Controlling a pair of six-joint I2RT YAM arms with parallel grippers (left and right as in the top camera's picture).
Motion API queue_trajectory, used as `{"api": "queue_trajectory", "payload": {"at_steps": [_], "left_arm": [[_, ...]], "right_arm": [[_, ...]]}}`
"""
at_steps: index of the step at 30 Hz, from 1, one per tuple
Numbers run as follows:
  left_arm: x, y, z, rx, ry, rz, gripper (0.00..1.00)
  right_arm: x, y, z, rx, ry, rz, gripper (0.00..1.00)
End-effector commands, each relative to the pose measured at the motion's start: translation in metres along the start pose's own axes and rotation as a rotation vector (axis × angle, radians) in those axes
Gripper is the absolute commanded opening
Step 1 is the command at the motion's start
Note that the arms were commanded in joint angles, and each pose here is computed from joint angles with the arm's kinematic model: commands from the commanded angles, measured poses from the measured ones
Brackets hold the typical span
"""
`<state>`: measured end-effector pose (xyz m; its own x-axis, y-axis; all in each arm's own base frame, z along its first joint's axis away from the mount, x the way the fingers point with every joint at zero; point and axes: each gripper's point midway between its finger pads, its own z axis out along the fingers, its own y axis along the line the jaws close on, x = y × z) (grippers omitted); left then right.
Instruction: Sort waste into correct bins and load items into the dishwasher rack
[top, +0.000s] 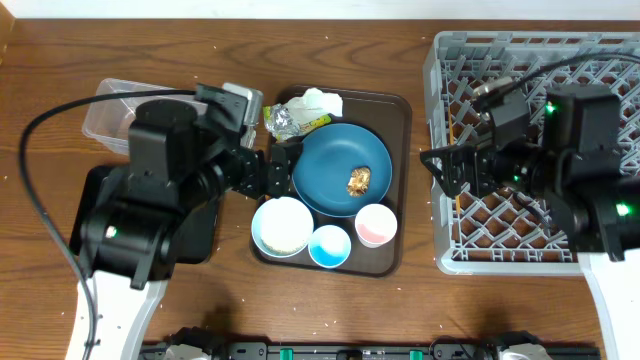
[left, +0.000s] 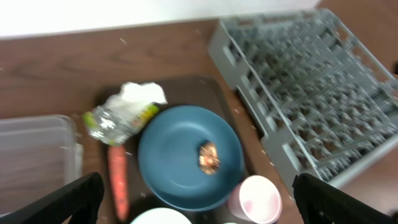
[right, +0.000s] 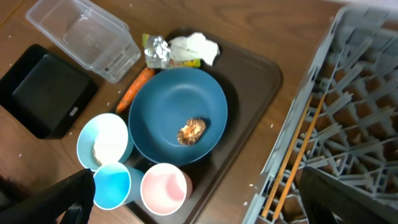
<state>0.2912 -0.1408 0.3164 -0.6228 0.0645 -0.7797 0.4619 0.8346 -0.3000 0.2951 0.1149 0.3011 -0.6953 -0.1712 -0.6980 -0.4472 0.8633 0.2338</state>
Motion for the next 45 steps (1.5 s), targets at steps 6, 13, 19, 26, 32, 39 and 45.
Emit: {"api": "queue_trajectory", "payload": {"at_steps": [6,13,19,26,32,39,45], "left_arm": [[0.025,-0.012,0.029,0.092,0.160,-0.061,0.98],[0.058,-0.015,0.064,0.019,0.315,-0.014,0.98],[0.075,0.006,0.087,-0.075,0.395,-0.048,0.98],[0.101,0.027,0.118,-0.156,0.500,-0.131,0.98],[0.109,0.019,0.122,-0.113,0.537,-0.147,0.98],[0.125,0.020,0.111,-0.132,0.612,-0.162,0.97],[0.143,0.018,0.098,-0.140,0.703,-0.140,0.88]], "right_arm": [[0.008,-0.055,0.002,0.282,0.035,0.292,0.99],[0.014,-0.061,-0.001,0.302,0.043,0.394,0.99],[0.015,-0.062,-0.002,0.309,0.044,0.393,0.99],[0.016,-0.066,-0.003,0.322,0.044,0.399,0.99],[0.017,-0.069,-0.004,0.330,0.045,0.408,0.99],[0.016,-0.070,-0.004,0.334,0.042,0.409,0.99],[0.016,-0.071,-0.005,0.335,0.041,0.409,0.99]]}}
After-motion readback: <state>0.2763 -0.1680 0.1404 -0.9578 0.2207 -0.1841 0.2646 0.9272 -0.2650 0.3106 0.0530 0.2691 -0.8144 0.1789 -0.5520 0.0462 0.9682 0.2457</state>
